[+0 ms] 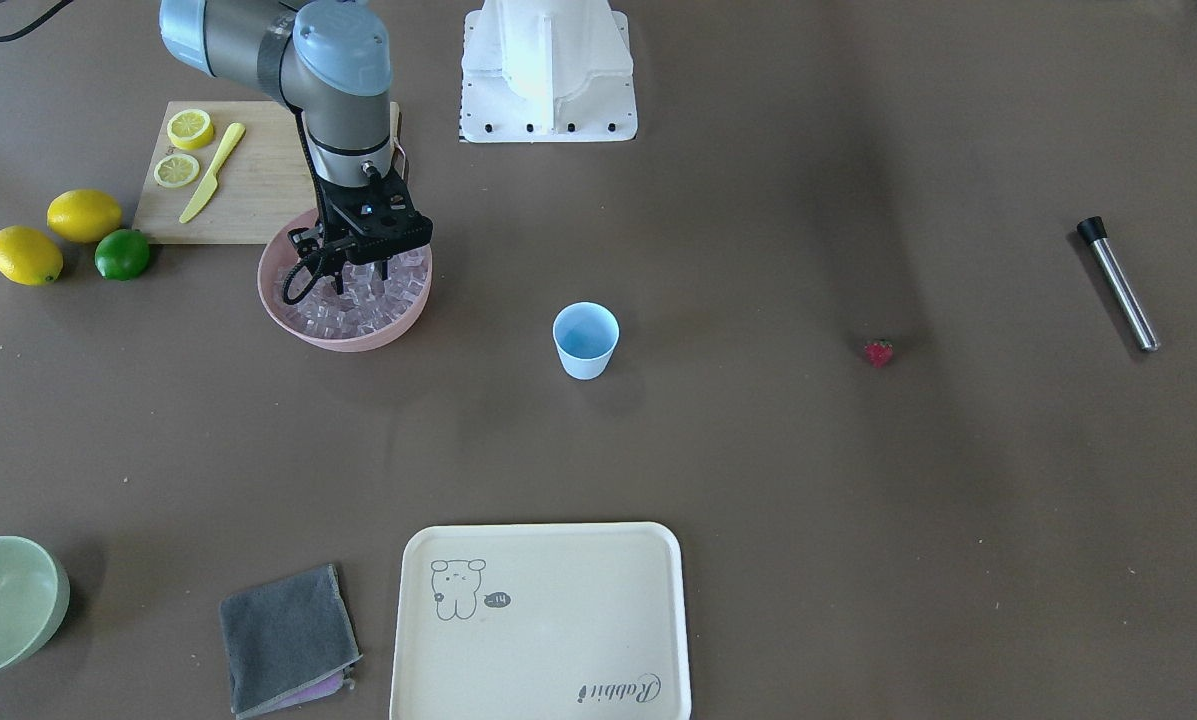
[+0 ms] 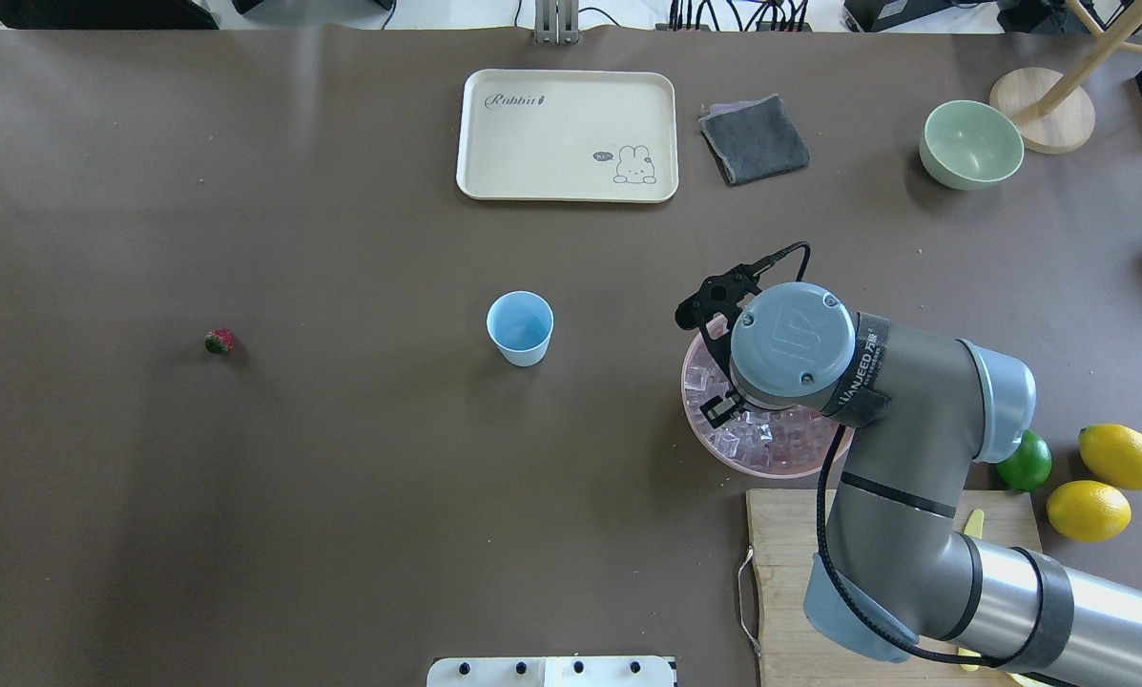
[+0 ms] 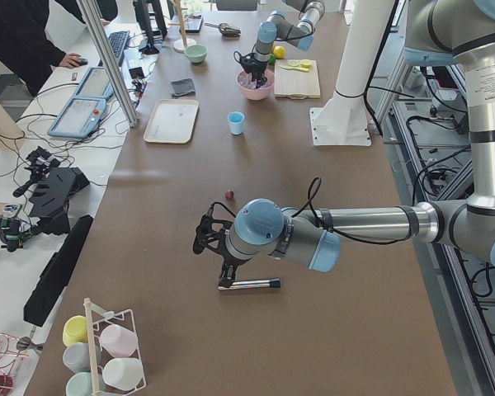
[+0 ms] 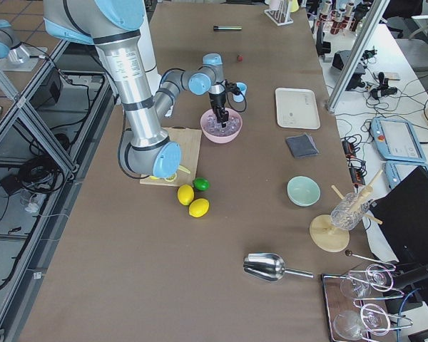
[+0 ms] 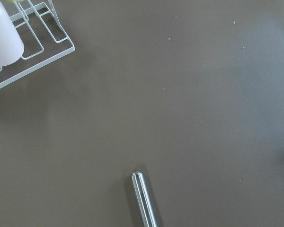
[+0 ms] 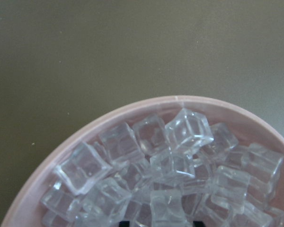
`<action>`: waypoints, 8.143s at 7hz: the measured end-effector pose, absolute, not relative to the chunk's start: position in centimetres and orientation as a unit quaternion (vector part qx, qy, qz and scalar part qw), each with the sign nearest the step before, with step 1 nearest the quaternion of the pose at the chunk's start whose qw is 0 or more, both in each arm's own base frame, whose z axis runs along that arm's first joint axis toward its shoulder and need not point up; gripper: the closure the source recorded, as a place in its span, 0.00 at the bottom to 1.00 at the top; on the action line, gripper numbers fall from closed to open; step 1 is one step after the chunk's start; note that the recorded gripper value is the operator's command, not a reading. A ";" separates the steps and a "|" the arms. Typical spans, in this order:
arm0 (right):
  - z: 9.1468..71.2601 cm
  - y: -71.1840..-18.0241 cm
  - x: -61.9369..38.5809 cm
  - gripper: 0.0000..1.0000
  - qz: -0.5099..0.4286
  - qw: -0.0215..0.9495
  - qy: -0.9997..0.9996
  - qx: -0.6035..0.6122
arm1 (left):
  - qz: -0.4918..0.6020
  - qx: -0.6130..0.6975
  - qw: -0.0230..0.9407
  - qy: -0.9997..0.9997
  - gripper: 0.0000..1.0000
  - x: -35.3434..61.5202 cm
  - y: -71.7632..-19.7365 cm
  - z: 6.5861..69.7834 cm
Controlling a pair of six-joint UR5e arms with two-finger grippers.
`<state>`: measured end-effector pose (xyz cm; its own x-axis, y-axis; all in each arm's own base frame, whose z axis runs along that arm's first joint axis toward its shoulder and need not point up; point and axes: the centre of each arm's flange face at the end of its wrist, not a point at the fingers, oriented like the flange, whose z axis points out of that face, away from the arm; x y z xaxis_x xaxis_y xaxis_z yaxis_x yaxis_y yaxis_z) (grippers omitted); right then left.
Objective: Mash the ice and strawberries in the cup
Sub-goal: 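Lower the right gripper into the pink bowl and grasp an ice cube, then carry the ice cube with the right gripper over the light-blue cup, then open the right gripper to drop the ice cube into the cup, then move the right gripper back over the pink ice bowl, then grasp another ice cube from the bowl with the right gripper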
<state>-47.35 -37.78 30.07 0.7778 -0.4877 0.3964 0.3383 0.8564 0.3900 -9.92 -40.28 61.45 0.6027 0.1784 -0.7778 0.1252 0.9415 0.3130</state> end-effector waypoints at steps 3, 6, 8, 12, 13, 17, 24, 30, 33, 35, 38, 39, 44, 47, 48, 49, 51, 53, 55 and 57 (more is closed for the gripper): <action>29.5 -37.9 -47.1 0.88 -0.220 0.930 -0.253 0.154 | 0.015 0.171 0.879 0.445 0.01 -9.9 -40.3 61.4; 28.5 -38.5 -45.6 0.92 -0.210 0.928 -0.261 0.163 | 0.015 0.170 0.879 0.445 0.01 -9.9 -40.2 61.5; 26.7 -38.6 -44.6 0.94 -0.178 0.928 -0.279 0.168 | 0.014 0.169 0.879 0.445 0.01 -9.9 -40.3 61.6; 17.2 -40.7 -48.9 1.00 -0.104 0.924 -0.327 0.168 | 0.013 0.167 0.880 0.445 0.01 -9.9 -40.3 61.8; 13.9 -41.9 -51.2 1.00 -0.088 0.927 -0.328 0.160 | 0.013 0.166 0.880 0.445 0.01 -9.9 -40.4 61.9; 7.1 -45.6 -60.9 0.97 -0.046 0.928 -0.342 0.142 | 0.010 0.161 0.881 0.445 0.01 -9.9 -40.2 62.4; 10.9 -44.9 -61.3 0.96 -0.056 0.925 -0.348 0.139 | 0.005 0.155 0.881 0.446 0.01 -10.1 -40.0 63.2; 11.4 -43.8 -60.3 0.37 -0.054 0.921 -0.359 0.139 | 0.006 0.158 0.881 0.446 0.01 -10.1 -40.1 62.9; 10.8 -43.3 -60.3 0.02 -0.055 0.918 -0.366 0.140 | 0.005 0.157 0.881 0.446 0.01 -10.1 -40.0 63.0; 10.8 -43.1 -59.8 0.02 -0.055 0.917 -0.369 0.141 | 0.005 0.157 0.881 0.446 0.01 -10.1 -40.0 63.0; 17.1 -41.9 -51.8 0.03 -0.061 0.914 -0.372 0.150 | 0.007 0.160 0.880 0.447 0.01 -10.1 -40.0 62.7; 19.3 -42.0 -48.7 0.03 -0.058 0.918 -0.365 0.145 | 0.007 0.160 0.880 0.447 0.01 -10.1 -39.9 62.7; 27.0 -40.1 -43.9 0.02 -0.044 0.945 -0.309 0.092 | 0.006 0.159 0.881 0.446 0.01 -10.0 -39.9 63.0; 29.4 -38.8 -44.8 0.03 -0.042 0.951 -0.300 0.060 | 0.009 0.165 0.880 0.445 0.01 -10.1 -40.1 62.4; 29.6 -38.3 -45.4 0.09 -0.044 0.952 -0.300 0.054 | 0.010 0.167 0.880 0.445 0.01 -10.1 -40.0 62.2; 30.0 -37.7 -46.1 0.10 -0.050 0.952 -0.298 0.048 | 0.010 0.168 0.880 0.444 0.01 -10.1 -39.9 62.0; 30.5 -37.3 -46.8 0.33 -0.056 0.953 -0.294 0.044 | 0.010 0.171 0.880 0.443 0.01 -10.3 -39.9 61.9; 30.3 -37.4 -46.8 0.43 -0.057 0.953 -0.296 0.043 | 0.003 0.178 0.880 0.441 0.01 -11.1 -39.8 61.6; 30.0 -37.8 -46.2 0.42 -0.056 0.950 -0.305 0.033 | 0.001 0.180 0.880 0.440 0.01 -11.3 -39.8 61.5; 30.2 -38.3 -45.8 0.43 -0.053 0.950 -0.308 0.027 | 0.000 0.181 0.880 0.439 0.01 -11.3 -39.7 61.5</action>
